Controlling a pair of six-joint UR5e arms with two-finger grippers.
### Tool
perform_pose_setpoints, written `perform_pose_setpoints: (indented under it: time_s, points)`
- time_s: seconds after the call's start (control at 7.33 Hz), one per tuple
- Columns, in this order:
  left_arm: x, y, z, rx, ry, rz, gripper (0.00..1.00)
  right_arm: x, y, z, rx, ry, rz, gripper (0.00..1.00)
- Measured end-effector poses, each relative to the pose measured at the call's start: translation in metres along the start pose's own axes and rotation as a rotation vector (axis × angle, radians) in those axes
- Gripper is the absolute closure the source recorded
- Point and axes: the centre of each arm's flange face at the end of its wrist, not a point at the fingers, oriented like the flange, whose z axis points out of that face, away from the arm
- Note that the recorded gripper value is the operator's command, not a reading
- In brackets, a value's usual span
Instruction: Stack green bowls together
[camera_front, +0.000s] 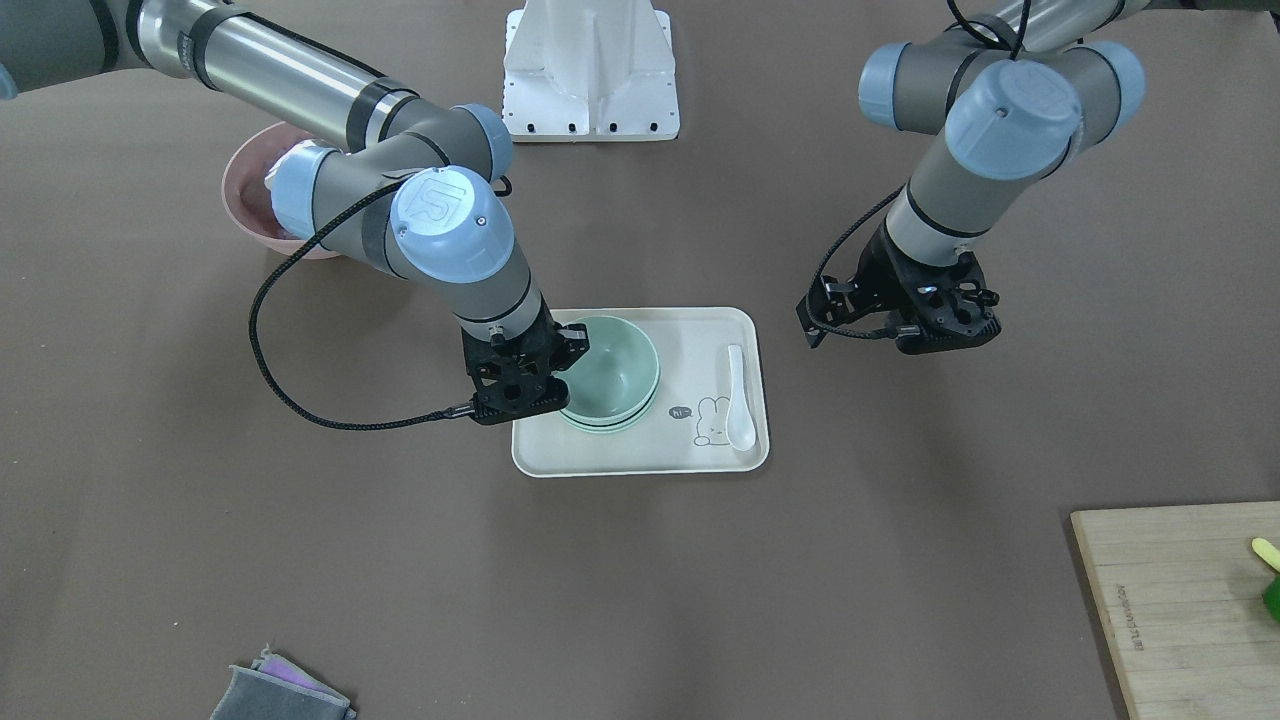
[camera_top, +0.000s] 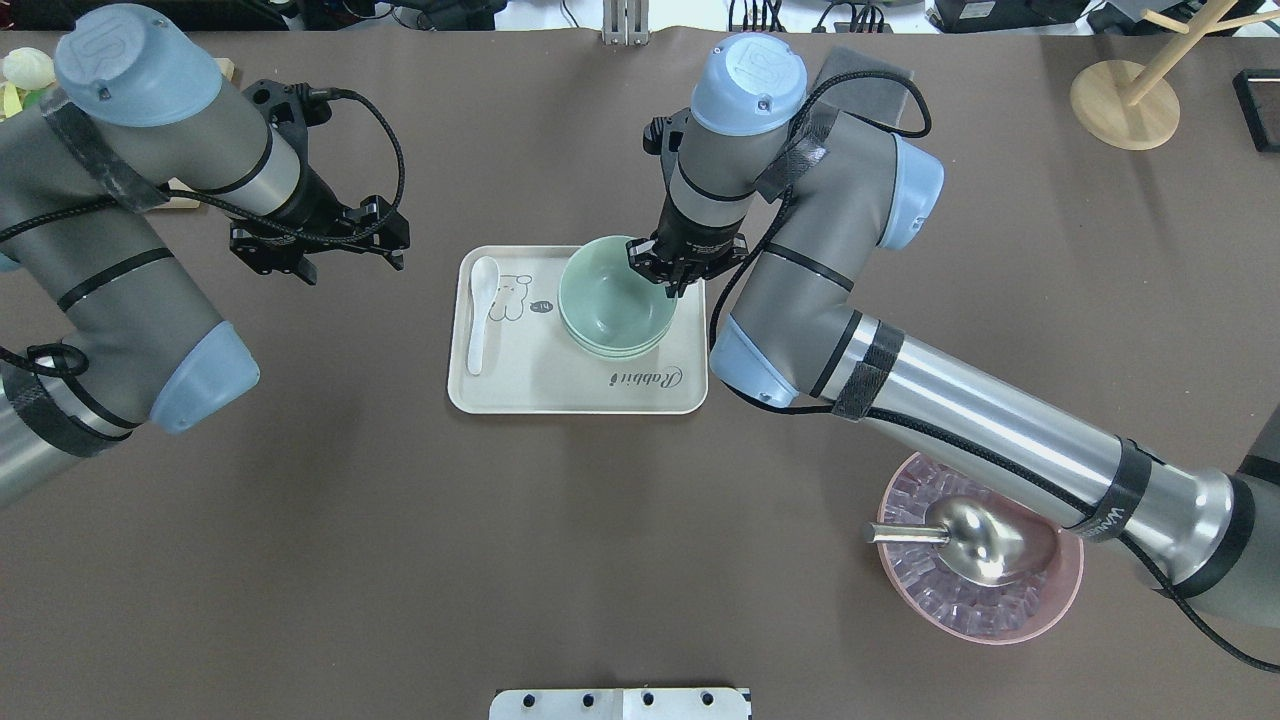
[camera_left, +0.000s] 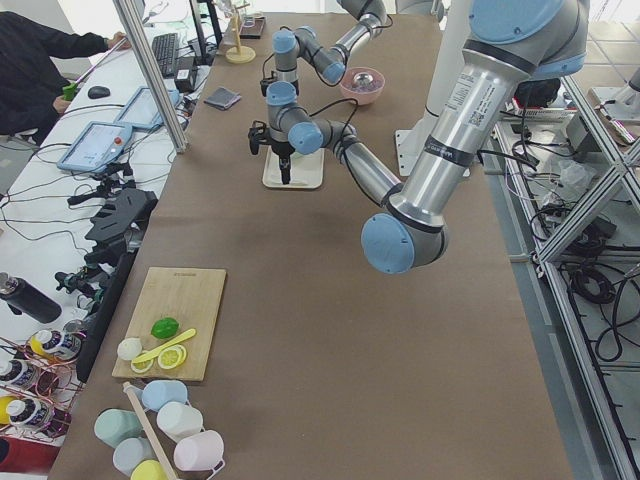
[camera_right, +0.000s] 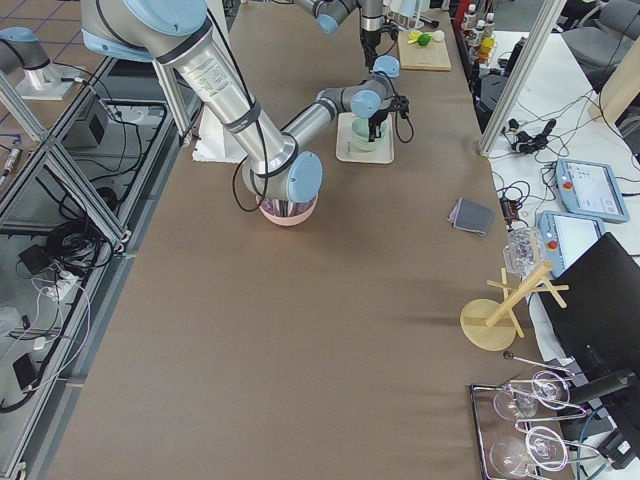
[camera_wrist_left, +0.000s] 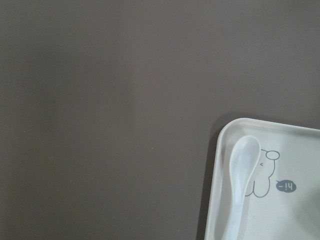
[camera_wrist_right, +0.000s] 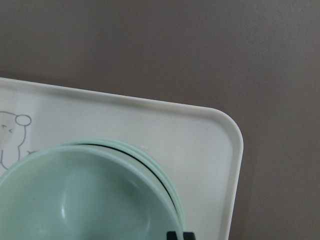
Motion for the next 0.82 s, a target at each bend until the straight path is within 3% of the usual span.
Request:
perform_pose_setpoints:
  time_s: [0.82]
  points:
    - [-0.006, -0.011, -0.009, 0.014, 0.002, -0.015, 0.02, 0.001, -0.006, -0.015, 0.006, -0.019, 0.006, 0.0]
